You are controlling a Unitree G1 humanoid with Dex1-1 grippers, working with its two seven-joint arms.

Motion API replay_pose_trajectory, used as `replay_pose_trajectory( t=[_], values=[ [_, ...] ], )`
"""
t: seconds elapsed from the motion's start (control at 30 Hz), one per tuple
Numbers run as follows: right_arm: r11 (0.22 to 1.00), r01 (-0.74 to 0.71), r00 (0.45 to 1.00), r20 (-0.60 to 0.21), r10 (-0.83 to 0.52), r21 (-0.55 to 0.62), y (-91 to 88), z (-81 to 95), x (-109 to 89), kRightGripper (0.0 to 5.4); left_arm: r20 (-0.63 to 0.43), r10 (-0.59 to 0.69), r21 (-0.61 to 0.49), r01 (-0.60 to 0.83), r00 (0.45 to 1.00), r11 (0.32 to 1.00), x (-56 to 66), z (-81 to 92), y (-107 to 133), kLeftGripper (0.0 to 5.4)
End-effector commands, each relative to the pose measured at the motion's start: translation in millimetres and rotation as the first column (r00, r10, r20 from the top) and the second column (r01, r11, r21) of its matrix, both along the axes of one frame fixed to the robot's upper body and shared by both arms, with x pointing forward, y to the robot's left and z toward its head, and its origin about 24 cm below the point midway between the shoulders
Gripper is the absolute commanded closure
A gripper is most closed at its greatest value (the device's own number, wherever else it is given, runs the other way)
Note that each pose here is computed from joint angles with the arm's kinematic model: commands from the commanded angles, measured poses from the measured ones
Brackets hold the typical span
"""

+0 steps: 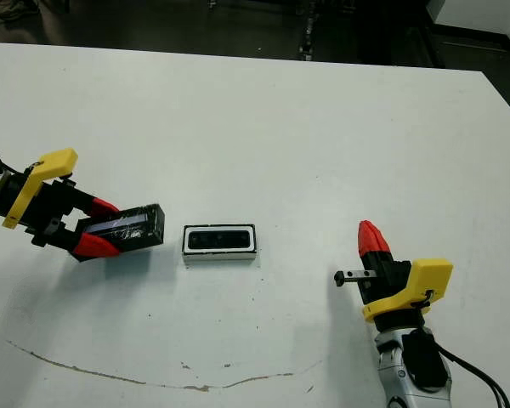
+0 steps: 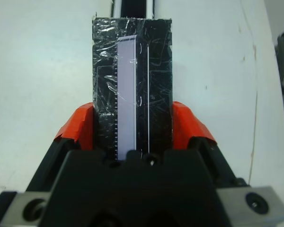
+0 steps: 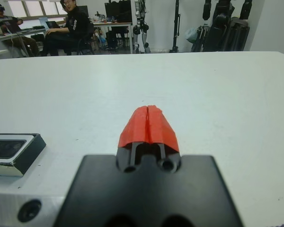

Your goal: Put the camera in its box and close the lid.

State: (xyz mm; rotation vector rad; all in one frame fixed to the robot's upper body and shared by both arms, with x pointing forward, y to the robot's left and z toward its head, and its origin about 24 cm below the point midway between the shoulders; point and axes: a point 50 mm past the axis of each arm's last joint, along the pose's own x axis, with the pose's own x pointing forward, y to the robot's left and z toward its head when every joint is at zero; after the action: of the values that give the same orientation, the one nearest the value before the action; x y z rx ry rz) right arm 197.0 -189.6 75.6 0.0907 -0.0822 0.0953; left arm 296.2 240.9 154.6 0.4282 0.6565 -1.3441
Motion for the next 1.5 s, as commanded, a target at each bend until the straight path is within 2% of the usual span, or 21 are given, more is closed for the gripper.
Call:
replay_pose_trajectory(
  t=[0.03,0.23,0.47,0.73,1.1,1.5],
  values=[
    [1.000,0.011,1.000,-0.018,-0.011,-0.010,-2.0,-1.6,-0.2,5.40,-0.004,0.029,-0.030,-0.029,1.000,0.999,0.1,-3.8,0,2.25],
    [1.000,0.007,1.000,-0.015,-0.008,-0.010,-1.5,-1.3,0.1,5.40,0.008,0.051,-0.065,-0.050,0.999,0.997,-0.4,-6.6,-10,2.25],
    [1.000,0.003,1.000,-0.020,-0.003,0.004,-0.9,-1.7,-0.5,5.40,0.036,0.070,-0.164,-0.064,0.997,0.984,-3.1,-17.3,-28,2.25],
    [1.000,0.001,1.000,-0.017,-0.001,-0.009,-1.5,-1.8,-1.2,5.40,0.017,0.043,-0.192,-0.039,0.999,0.981,-6.2,-29.8,-41,2.25],
    [1.000,0.013,1.000,-0.023,-0.013,-0.010,-1.4,-2.2,-2.7,5.40,-0.011,0.034,-0.151,-0.036,0.999,0.988,-8.3,-40.3,-47,2.25],
    [1.000,0.002,1.000,-0.020,-0.002,-0.001,-0.8,-2.6,-3.2,5.40,-0.030,0.044,-0.154,-0.048,0.999,0.987,-0.8,-51.2,-53,2.25]
  ],
)
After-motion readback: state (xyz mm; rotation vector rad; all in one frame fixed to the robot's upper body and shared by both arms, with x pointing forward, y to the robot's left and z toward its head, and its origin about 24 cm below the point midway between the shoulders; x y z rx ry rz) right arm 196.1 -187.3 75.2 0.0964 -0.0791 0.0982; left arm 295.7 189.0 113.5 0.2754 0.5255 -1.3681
